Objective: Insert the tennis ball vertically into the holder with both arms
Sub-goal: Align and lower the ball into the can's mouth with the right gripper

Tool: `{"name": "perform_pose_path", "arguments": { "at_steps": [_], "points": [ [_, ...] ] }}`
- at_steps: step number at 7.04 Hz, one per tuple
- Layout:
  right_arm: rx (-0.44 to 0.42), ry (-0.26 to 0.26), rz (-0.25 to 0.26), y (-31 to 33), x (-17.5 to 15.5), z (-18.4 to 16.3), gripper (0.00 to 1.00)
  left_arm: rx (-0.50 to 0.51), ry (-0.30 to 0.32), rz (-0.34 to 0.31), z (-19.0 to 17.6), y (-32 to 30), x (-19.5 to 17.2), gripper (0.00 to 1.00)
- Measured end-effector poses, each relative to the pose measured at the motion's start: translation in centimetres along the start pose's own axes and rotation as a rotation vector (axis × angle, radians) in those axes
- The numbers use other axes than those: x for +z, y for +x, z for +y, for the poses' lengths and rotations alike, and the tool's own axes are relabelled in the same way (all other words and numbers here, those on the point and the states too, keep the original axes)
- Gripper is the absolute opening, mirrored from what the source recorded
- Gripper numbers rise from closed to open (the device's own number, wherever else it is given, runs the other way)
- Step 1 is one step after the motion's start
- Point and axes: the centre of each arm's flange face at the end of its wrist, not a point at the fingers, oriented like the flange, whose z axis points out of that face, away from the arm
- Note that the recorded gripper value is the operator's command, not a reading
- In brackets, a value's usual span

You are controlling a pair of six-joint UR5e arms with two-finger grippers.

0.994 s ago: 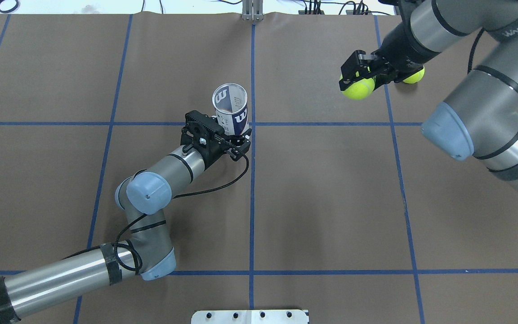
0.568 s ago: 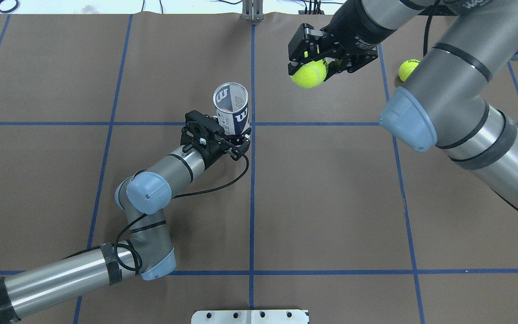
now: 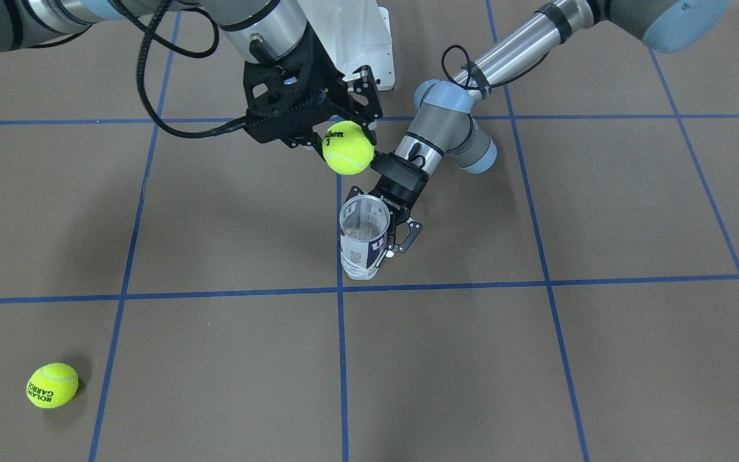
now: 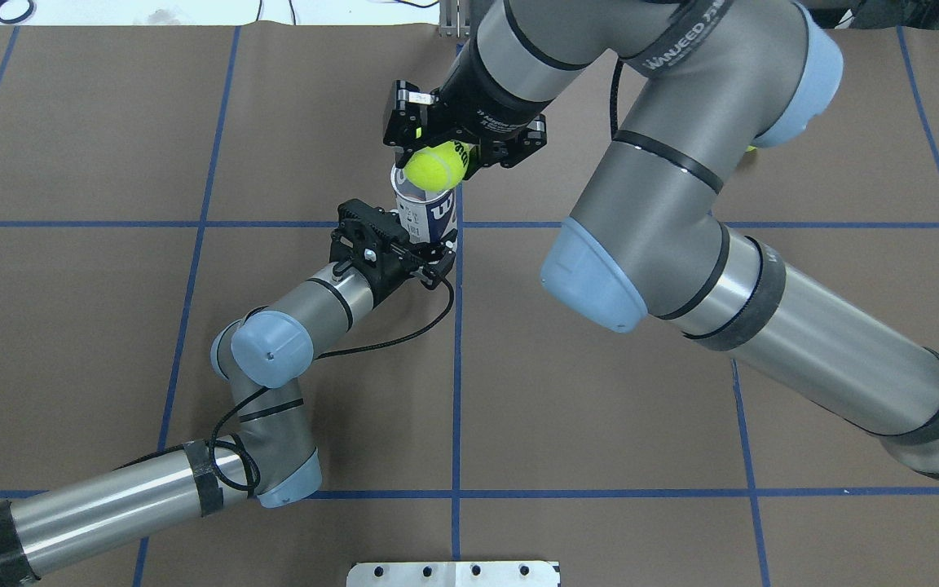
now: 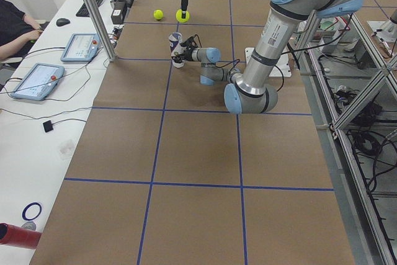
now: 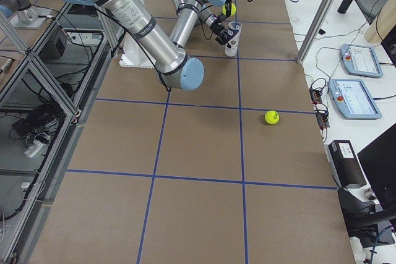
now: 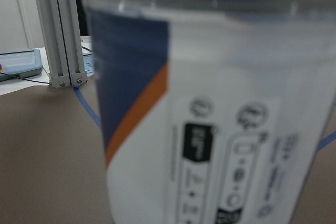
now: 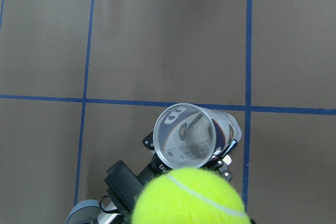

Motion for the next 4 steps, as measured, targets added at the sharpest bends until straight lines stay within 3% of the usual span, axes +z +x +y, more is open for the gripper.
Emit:
{"name": "perform_pose_path", "arguments": {
  "at_steps": [4],
  "points": [
    [0.015,0.016,0.049,-1.6,2.3,-2.8,0.0,0.004,0.002,0.0,-0.1,0.0,0.0,0.75]
  ]
}}
